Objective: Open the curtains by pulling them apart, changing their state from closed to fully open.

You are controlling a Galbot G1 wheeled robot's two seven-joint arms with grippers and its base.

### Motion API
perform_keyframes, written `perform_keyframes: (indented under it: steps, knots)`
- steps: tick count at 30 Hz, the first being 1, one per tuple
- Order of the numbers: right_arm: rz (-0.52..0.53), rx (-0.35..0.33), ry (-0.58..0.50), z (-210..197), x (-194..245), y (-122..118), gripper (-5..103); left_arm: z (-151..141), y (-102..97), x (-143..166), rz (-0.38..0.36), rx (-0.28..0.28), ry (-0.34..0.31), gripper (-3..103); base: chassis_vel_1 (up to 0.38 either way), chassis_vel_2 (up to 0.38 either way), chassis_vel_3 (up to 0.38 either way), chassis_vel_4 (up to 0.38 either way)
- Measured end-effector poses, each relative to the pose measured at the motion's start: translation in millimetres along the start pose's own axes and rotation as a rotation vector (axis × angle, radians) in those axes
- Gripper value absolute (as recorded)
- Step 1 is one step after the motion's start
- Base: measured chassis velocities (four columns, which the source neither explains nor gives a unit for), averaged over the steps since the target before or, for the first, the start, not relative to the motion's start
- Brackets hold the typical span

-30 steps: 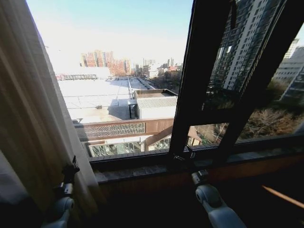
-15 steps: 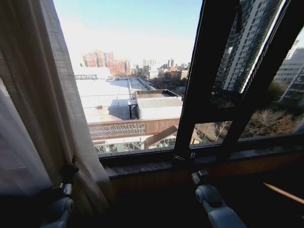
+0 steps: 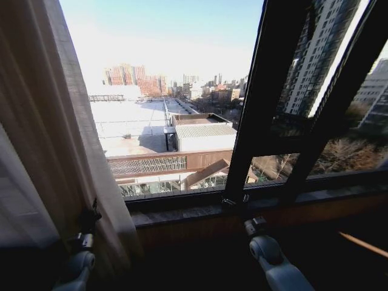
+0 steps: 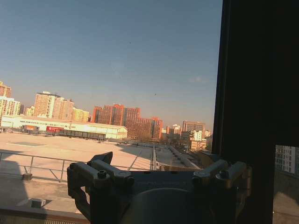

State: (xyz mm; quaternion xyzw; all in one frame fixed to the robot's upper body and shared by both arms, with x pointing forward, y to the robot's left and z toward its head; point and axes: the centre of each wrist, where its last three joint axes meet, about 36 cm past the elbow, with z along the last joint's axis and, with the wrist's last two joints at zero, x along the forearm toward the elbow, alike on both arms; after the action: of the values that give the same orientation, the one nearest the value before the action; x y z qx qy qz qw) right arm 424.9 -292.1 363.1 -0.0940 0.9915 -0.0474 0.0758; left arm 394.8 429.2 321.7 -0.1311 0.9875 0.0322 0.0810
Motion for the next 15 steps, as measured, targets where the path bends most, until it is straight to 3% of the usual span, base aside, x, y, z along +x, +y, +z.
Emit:
perform_keyframes:
  steps: [15]
  knots:
    - [0.000,0.000,0.000,0.0,0.0,0.0,100,1.2,-2.2,-3.6,0.002,0.002,-0.008,0,-0.019,0.017,0.017,-0.015]
